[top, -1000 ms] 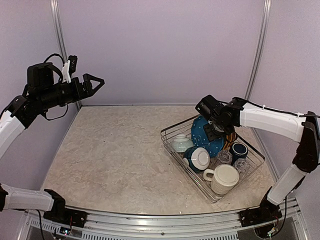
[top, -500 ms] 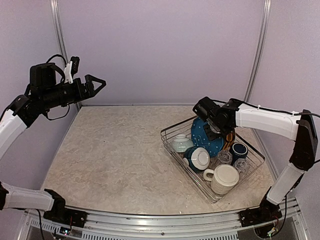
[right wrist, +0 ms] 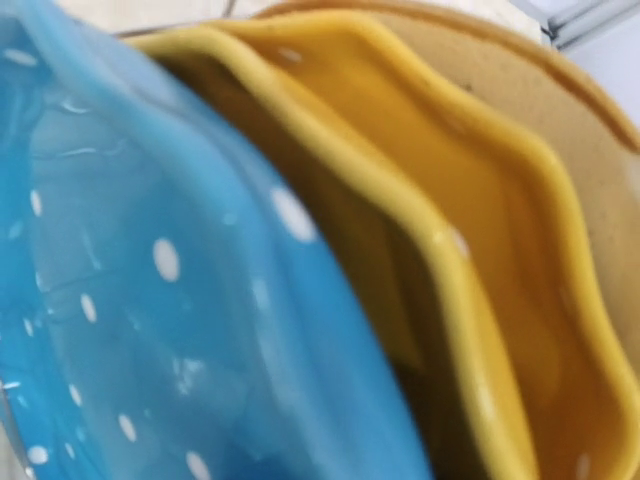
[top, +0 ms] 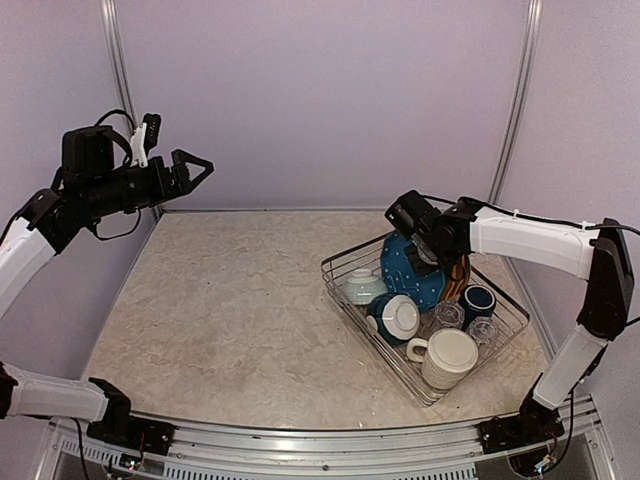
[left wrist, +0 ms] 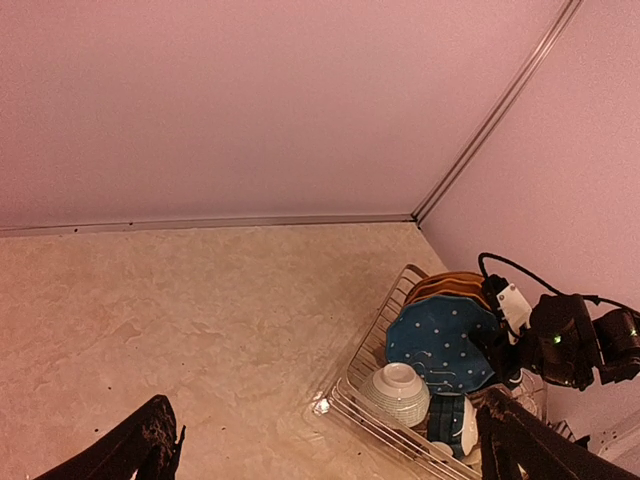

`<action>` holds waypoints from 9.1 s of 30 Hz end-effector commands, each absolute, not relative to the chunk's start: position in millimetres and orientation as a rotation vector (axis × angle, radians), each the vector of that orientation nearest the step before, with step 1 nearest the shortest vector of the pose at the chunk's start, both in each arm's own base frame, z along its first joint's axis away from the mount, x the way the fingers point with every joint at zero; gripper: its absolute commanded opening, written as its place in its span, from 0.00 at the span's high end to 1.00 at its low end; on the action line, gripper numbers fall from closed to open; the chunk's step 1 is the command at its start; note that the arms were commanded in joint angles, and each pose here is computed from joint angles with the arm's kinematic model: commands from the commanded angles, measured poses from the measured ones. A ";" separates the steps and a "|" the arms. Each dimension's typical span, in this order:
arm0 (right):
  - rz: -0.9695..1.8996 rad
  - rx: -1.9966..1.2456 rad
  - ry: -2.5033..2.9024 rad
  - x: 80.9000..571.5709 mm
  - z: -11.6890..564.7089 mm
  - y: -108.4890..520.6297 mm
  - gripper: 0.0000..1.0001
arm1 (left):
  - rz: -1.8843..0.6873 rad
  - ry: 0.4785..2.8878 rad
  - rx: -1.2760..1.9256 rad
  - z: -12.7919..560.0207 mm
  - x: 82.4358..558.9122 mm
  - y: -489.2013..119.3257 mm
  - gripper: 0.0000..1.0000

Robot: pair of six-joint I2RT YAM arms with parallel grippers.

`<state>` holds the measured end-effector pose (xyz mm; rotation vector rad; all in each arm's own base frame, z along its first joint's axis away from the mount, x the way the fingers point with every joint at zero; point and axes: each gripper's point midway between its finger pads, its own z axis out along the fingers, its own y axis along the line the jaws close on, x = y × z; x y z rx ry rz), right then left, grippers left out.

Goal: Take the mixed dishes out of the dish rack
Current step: Grab the plate from the dish rack, then pass from the right arm to the left, then place the plate at the center of the board, then grab the plate from the dish rack.

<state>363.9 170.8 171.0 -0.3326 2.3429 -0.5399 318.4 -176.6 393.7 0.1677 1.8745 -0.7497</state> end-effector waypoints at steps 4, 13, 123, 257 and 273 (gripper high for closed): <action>-0.415 -0.360 2.366 371.0 161.0 192.9 0.74 | -0.780 1.888 0.183 394.9 320.4 -184.5 0.01; -0.382 -0.353 2.309 369.2 194.5 196.8 0.93 | -0.796 1.933 0.180 384.4 326.8 -190.4 0.01; 1.166 -0.158 1.983 334.6 298.0 325.2 0.16 | -1.415 2.289 0.181 289.9 336.1 -290.4 1.00; -0.143 -0.333 2.316 366.9 165.8 158.6 0.69 | -0.825 1.888 0.190 377.0 351.9 -201.7 0.01; -0.067 -0.334 2.217 359.5 241.0 159.9 1.00 | -0.860 1.933 0.178 369.0 355.1 -204.7 0.01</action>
